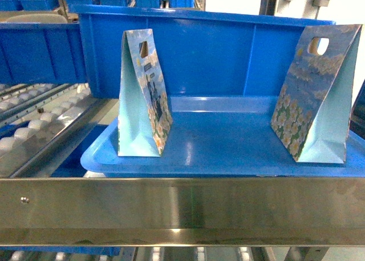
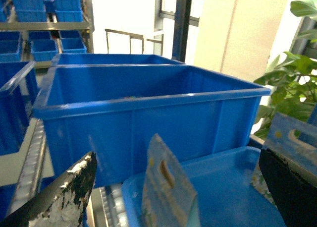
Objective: Move flower gift bag to table near conveyor
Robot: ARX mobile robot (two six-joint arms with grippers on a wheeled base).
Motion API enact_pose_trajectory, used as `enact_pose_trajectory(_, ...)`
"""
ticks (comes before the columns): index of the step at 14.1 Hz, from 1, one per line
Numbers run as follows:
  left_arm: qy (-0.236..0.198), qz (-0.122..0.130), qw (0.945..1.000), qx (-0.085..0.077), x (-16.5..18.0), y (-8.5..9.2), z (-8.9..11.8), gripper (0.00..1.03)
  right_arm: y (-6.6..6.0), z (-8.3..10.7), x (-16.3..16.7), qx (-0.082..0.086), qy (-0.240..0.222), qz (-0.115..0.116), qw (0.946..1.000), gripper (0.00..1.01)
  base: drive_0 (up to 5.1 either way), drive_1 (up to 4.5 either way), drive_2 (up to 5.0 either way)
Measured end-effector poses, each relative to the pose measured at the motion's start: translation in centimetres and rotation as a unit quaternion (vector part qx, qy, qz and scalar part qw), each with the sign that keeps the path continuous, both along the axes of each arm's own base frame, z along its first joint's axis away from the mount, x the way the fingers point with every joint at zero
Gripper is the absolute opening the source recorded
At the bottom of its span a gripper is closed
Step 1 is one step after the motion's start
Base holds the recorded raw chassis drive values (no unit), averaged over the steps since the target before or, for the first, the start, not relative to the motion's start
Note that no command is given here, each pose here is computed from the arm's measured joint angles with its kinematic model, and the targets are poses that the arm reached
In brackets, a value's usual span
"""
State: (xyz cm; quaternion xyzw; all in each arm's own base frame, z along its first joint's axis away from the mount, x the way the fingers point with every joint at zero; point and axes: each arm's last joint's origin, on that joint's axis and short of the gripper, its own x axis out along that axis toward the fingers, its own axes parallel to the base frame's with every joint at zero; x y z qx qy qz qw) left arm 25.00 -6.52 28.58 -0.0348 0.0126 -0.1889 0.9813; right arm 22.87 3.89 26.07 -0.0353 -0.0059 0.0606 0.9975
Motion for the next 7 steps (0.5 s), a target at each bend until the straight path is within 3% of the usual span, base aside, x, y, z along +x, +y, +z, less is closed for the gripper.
enact_pose_trajectory(1,-0.004,-0.007,1.0,0.0,0.6,-1.4,0.8,0.98,0.8,0.8,1.0,0.001,0.007,0.011,0.9999,0.98,0.0,0.0,0.0)
enact_pose_trajectory(3,0.011,0.018,0.9997,0.009,2.1,-2.3,0.9,0.98,2.0,1.2,2.8,0.005,0.045,0.019,0.9988,0.98,0.0,0.0,0.0)
enact_pose_trajectory(5,0.028,0.032,0.9988,0.022,3.0,-2.6,0.1,0.98,3.2,1.8,4.6,0.016,0.07,0.013,0.9973,0.98,0.0,0.0,0.0)
enact_pose_trajectory(7,0.02,0.032,0.999,0.022,2.8,-2.5,0.4,0.98,3.7,1.6,5.6,0.012,0.086,-0.008,0.9962,0.98,0.0,0.0,0.0)
